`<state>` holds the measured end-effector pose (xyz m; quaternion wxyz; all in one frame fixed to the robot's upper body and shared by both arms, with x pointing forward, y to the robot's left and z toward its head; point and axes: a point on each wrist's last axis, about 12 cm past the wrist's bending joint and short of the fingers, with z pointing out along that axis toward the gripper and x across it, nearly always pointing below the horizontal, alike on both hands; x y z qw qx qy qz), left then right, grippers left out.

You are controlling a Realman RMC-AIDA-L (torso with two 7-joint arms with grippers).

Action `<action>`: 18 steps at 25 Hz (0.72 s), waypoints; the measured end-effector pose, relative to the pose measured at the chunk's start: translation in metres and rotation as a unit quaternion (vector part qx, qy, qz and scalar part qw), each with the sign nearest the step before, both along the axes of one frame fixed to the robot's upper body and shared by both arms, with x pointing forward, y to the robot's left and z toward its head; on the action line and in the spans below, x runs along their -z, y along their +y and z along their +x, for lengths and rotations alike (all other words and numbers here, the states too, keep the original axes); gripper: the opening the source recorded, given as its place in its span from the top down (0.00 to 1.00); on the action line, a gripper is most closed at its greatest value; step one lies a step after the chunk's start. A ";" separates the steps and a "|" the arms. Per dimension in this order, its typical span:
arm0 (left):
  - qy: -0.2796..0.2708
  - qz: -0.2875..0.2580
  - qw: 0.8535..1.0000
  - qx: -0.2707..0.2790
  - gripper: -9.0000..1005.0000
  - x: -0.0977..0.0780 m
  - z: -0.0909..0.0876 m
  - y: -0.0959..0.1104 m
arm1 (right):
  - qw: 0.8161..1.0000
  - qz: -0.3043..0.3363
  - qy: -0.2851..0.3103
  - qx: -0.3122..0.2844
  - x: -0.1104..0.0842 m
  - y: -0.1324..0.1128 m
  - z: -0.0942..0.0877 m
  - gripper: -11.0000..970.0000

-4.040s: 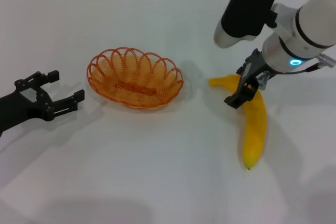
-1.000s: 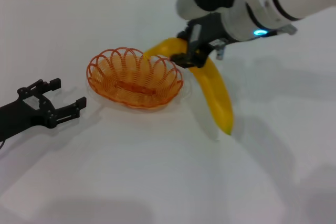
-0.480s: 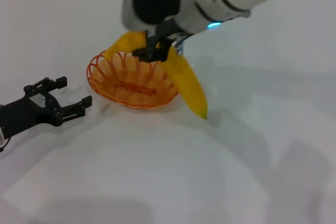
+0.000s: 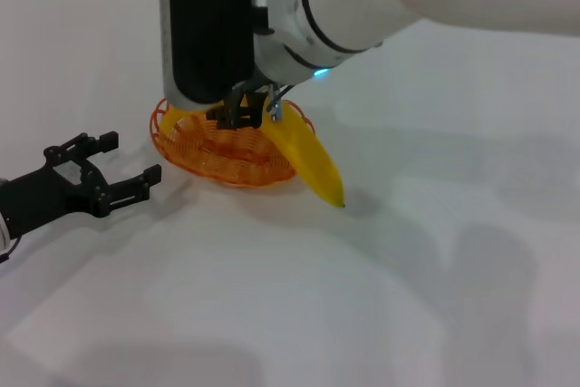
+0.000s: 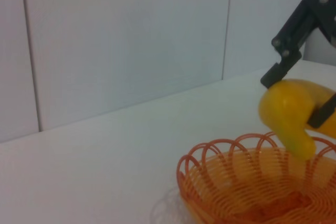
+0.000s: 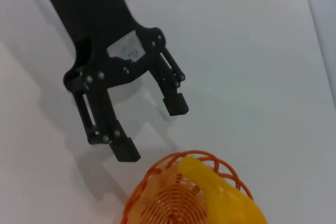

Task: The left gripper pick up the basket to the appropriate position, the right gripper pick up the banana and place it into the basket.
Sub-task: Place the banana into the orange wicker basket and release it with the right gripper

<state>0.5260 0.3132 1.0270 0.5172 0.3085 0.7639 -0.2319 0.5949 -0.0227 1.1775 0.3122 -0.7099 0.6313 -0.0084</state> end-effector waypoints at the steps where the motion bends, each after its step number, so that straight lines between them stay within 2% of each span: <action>1: 0.000 0.000 1.000 0.000 0.11 0.000 0.000 0.000 | 1.000 -0.001 -0.003 -0.003 0.001 0.001 0.000 0.41; 11: 0.001 -0.003 1.000 0.006 0.11 0.002 -0.001 -0.004 | 0.999 0.003 -0.044 -0.020 -0.011 0.012 0.002 0.40; 18: -0.002 -0.003 1.000 0.009 0.11 0.000 0.002 -0.006 | 0.998 -0.004 -0.054 -0.021 -0.007 0.013 0.006 0.38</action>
